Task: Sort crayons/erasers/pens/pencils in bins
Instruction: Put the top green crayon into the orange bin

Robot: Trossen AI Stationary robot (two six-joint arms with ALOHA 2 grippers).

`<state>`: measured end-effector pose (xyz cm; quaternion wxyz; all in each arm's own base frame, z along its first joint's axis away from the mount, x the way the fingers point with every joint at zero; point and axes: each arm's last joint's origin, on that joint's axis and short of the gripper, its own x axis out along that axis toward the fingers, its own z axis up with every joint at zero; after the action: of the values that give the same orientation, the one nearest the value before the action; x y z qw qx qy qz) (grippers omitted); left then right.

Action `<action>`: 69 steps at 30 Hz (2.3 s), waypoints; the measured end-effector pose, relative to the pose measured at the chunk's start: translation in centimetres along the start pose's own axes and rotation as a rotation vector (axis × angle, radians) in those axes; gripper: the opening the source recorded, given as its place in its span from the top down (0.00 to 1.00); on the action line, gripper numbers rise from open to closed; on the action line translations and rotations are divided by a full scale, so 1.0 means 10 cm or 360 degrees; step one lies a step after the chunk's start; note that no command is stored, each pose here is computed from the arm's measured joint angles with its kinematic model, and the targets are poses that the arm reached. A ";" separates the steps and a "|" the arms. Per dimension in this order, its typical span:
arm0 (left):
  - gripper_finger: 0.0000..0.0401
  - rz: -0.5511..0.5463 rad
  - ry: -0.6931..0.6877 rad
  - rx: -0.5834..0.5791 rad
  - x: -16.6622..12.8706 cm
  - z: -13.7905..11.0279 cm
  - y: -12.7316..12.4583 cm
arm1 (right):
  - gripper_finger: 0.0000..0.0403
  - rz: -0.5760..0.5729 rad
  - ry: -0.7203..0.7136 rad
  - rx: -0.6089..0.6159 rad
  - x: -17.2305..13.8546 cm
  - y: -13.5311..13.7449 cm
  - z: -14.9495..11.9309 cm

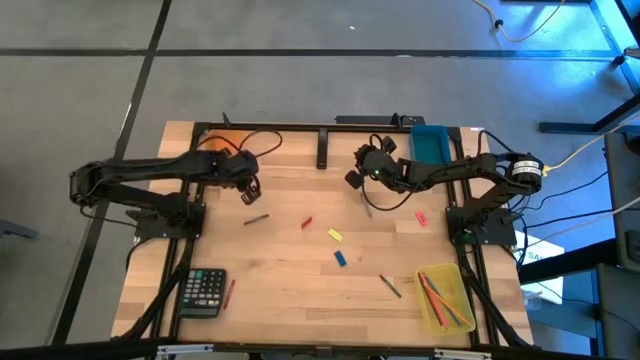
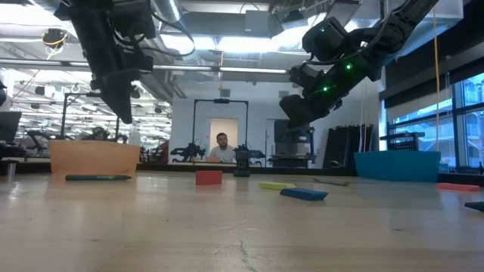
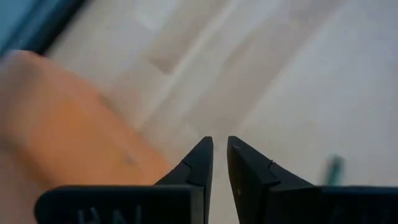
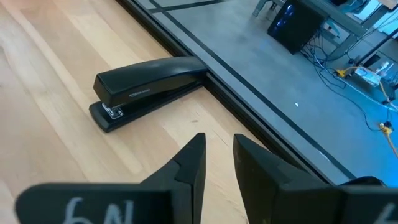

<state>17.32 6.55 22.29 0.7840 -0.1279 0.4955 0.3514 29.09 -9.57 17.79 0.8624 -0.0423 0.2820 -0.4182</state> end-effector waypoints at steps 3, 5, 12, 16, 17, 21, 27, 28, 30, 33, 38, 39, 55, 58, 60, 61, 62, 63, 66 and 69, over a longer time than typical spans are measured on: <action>0.90 0.0140 -0.0043 -0.0033 0.00 0.02 0.07 | 0.79 -0.0003 -0.0008 0.0043 0.01 -0.01 0.01; 0.90 0.0208 -0.0053 -0.0063 0.01 0.03 0.11 | 0.79 -0.0002 -0.0020 0.0061 0.02 -0.03 0.02; 0.90 0.0265 -0.0030 -0.0129 0.04 0.04 0.21 | 0.79 0.0072 -0.0028 0.0073 0.03 -0.03 0.03; 0.90 0.0279 -0.0023 -0.0147 0.04 0.05 0.24 | 0.79 0.0075 -0.0028 0.0073 0.03 -0.03 0.03; 0.90 0.0283 -0.0022 -0.0151 0.05 0.05 0.25 | 0.79 0.0075 -0.0028 0.0073 0.03 -0.03 0.03; 0.90 0.0293 -0.0017 -0.0168 0.05 0.05 0.27 | 0.79 0.0075 -0.0028 0.0072 0.03 -0.03 0.03; 0.90 -0.0063 0.0066 -0.0049 0.06 0.05 0.19 | 0.79 0.0073 -0.0021 0.0065 0.03 -0.03 0.02; 0.90 -0.0126 0.0063 -0.0043 0.06 0.05 0.17 | 0.79 0.0072 -0.0020 0.0066 0.04 -0.04 0.02; 0.90 -0.0205 0.0042 -0.0028 0.05 0.06 0.12 | 0.79 0.0071 -0.0020 0.0070 0.04 -0.04 0.02; 0.90 -0.0262 0.0007 0.0001 0.04 0.08 0.06 | 0.79 0.0071 -0.0029 0.0076 0.04 -0.04 0.03; 0.90 -0.0340 -0.0071 0.0074 0.02 0.07 -0.06 | 0.79 0.0189 -0.0036 0.0085 0.04 -0.02 0.04; 0.90 -0.0374 -0.0079 0.0087 0.04 0.05 -0.09 | 0.79 0.0209 -0.0036 0.0085 0.04 -0.02 0.04; 0.66 -0.0851 -0.0123 0.0232 0.27 -0.42 -0.56 | 0.79 0.0493 -0.0009 0.0253 -0.04 0.12 0.03; 0.65 -0.0841 -0.0160 0.0270 0.28 -0.47 -0.60 | 0.79 0.0529 -0.0007 0.0251 -0.04 0.13 0.03; 0.65 -0.0827 -0.0190 0.0284 0.28 -0.49 -0.63 | 0.79 0.0600 0.0000 0.0248 -0.04 0.14 0.03; 0.65 -0.0814 -0.0198 0.0292 0.28 -0.50 -0.63 | 0.79 0.0637 0.0003 0.0241 -0.05 0.15 0.03; 0.65 -0.0805 -0.0203 0.0300 0.27 -0.51 -0.64 | 0.79 0.0671 0.0000 0.0213 -0.05 0.15 0.03; 0.65 -0.0800 -0.0209 0.0308 0.27 -0.51 -0.65 | 0.79 0.0698 -0.0003 0.0193 -0.05 0.16 0.03; 0.65 -0.0774 -0.0236 0.0353 0.26 -0.53 -0.67 | 0.79 0.0720 -0.0018 0.0129 -0.06 0.16 0.04; 0.65 -0.0757 -0.0245 0.0372 0.27 -0.53 -0.70 | 0.79 0.0760 -0.0017 0.0166 -0.06 0.17 0.04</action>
<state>19.08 -0.25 16.41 0.8893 -0.1222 0.4276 0.1068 30.19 -8.13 17.89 0.9393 0.0680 0.2577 -0.2162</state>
